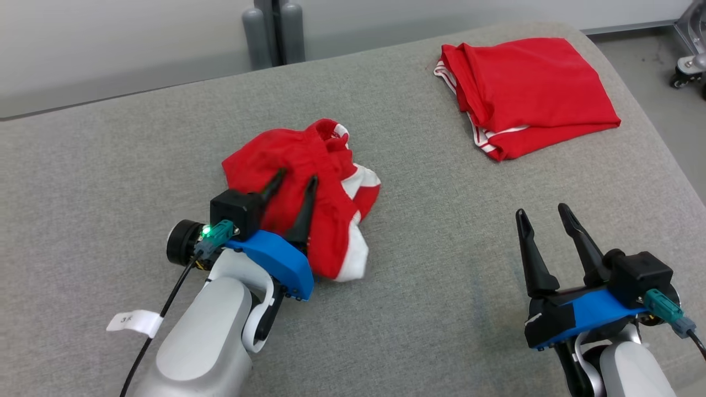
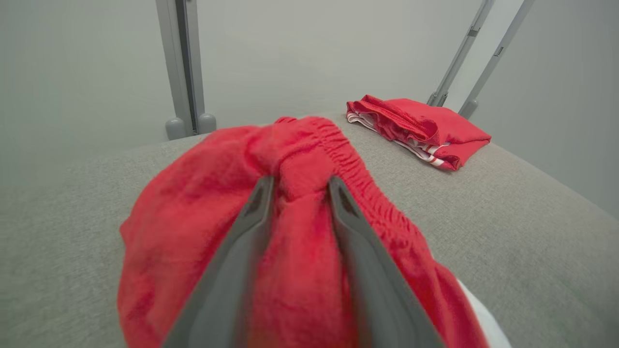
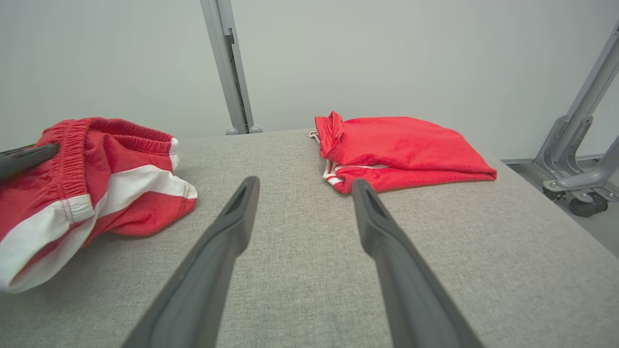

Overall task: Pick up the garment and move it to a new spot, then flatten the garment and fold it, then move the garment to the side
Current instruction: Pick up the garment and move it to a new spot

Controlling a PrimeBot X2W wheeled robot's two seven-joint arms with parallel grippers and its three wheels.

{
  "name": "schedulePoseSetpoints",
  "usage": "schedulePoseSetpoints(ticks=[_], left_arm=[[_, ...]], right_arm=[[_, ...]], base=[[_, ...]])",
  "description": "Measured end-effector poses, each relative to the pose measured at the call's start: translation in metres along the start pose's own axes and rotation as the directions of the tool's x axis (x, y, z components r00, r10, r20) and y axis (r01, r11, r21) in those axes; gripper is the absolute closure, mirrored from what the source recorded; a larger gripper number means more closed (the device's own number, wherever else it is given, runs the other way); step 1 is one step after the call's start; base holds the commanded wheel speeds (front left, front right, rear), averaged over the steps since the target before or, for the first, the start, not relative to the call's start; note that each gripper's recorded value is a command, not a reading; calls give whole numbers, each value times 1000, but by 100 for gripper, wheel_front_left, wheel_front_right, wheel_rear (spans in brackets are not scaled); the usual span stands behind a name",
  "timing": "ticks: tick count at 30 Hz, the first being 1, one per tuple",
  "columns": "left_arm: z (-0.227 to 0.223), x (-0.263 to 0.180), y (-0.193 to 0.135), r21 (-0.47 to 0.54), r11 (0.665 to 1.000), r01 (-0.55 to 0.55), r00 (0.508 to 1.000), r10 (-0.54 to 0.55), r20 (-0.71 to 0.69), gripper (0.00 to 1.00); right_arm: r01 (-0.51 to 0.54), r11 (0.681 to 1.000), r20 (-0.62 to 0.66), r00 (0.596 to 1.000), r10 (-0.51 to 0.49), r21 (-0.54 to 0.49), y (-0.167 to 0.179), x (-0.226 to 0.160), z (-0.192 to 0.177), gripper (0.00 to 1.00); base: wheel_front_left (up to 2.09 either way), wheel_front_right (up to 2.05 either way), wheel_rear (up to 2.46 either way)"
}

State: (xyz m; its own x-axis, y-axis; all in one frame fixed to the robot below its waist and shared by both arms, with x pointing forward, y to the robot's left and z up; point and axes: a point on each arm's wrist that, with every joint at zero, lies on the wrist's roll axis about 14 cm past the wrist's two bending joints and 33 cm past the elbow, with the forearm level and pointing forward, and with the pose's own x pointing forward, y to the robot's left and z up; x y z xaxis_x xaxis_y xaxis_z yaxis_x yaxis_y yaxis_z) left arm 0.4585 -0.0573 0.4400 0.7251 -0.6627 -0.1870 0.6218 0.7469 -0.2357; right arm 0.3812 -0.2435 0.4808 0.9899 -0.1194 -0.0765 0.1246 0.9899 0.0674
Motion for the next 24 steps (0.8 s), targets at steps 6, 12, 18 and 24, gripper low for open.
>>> schedulePoseSetpoints(ticks=[6, 12, 18, 24], left_arm=[[35, -14, 18, 14, 997, -80, 986, 78, 147, 0], [61, -49, 59, 18, 974, -226, 945, 214, 248, 0], [76, -94, 101, 11, 927, -375, 882, 353, 311, 0], [82, -144, 126, -7, 870, -492, 811, 462, 358, 0]], right_arm=[[-27, 1000, 12, 1000, 27, 3, 9, -1, 5, 0], [-66, 998, 17, 998, 66, 9, 22, -1, 7, 0], [-106, 994, 14, 994, 106, 13, 37, 2, 6, 0], [-137, 990, 15, 990, 137, 12, 48, 5, 7, 0]], base=[[0, 0, 0], [0, 0, 0], [0, 0, 0], [0, 0, 0]])
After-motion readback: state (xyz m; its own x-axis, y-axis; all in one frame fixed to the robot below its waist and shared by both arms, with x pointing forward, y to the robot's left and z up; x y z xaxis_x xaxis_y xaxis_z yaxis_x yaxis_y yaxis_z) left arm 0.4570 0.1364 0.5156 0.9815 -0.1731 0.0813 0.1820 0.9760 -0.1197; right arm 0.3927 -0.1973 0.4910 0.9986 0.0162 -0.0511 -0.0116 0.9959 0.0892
